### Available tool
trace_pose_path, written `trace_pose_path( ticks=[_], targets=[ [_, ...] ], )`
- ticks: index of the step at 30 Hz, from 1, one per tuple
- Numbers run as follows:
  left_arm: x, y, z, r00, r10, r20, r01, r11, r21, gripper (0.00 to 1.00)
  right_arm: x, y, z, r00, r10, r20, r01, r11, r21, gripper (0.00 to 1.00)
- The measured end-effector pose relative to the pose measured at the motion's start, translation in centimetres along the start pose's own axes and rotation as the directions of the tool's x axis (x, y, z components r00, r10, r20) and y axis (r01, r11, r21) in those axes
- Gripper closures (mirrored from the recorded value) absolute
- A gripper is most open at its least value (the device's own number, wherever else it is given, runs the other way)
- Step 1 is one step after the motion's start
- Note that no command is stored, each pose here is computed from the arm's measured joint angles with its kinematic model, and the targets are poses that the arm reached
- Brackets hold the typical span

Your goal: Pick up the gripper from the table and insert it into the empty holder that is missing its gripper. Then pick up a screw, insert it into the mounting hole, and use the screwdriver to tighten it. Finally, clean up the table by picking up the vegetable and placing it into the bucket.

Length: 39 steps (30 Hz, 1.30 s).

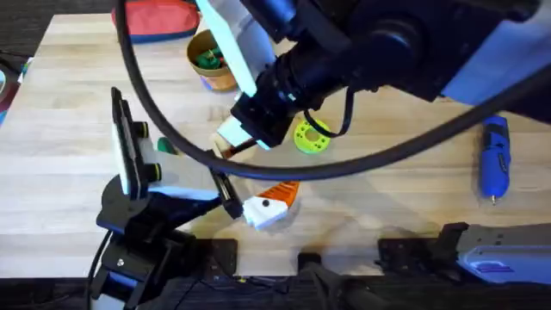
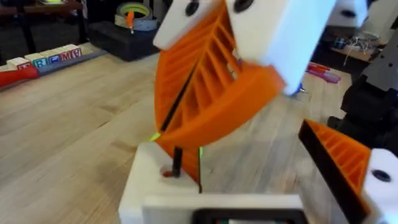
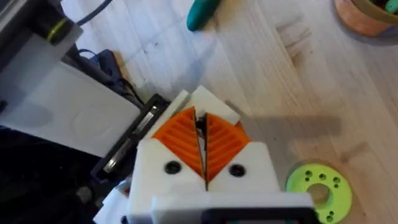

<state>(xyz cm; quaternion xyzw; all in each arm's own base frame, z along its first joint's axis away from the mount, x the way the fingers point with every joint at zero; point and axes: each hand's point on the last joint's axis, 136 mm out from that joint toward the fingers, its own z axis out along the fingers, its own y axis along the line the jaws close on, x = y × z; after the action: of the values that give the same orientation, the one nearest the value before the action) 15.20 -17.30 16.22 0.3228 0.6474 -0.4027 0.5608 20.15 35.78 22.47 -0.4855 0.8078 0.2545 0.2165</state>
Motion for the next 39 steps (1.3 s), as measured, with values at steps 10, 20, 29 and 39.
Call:
trace_pose_path(
  ticks=[10, 20, 29, 39],
  targets=[
    [0.0, 0.0, 0.0, 1.000, 0.000, 0.000, 0.000, 1.000, 0.000, 0.016, -0.1, -0.2, 0.0, 1.000, -0.004, 0.004, 0.004, 1.000, 0.009, 0.998],
    [0.0, 0.0, 0.0, 1.000, 0.000, 0.000, 0.000, 1.000, 0.000, 0.016, 0.0, -0.5, 0.0, 1.000, -0.003, -0.002, 0.003, 1.000, 0.030, 0.998],
    [0.1, 0.2, 0.0, 1.000, -0.017, -0.003, 0.017, 1.000, -0.010, 0.015, 0.8, -0.8, 1.9, 0.999, 0.006, -0.054, -0.005, 1.000, 0.027, 0.998],
    [0.1, 0.3, 0.0, 1.000, -0.016, -0.002, 0.016, 1.000, -0.014, 0.015, 0.6, -0.6, 1.8, 0.999, -0.004, -0.046, 0.005, 1.000, 0.021, 0.534]
  ],
)
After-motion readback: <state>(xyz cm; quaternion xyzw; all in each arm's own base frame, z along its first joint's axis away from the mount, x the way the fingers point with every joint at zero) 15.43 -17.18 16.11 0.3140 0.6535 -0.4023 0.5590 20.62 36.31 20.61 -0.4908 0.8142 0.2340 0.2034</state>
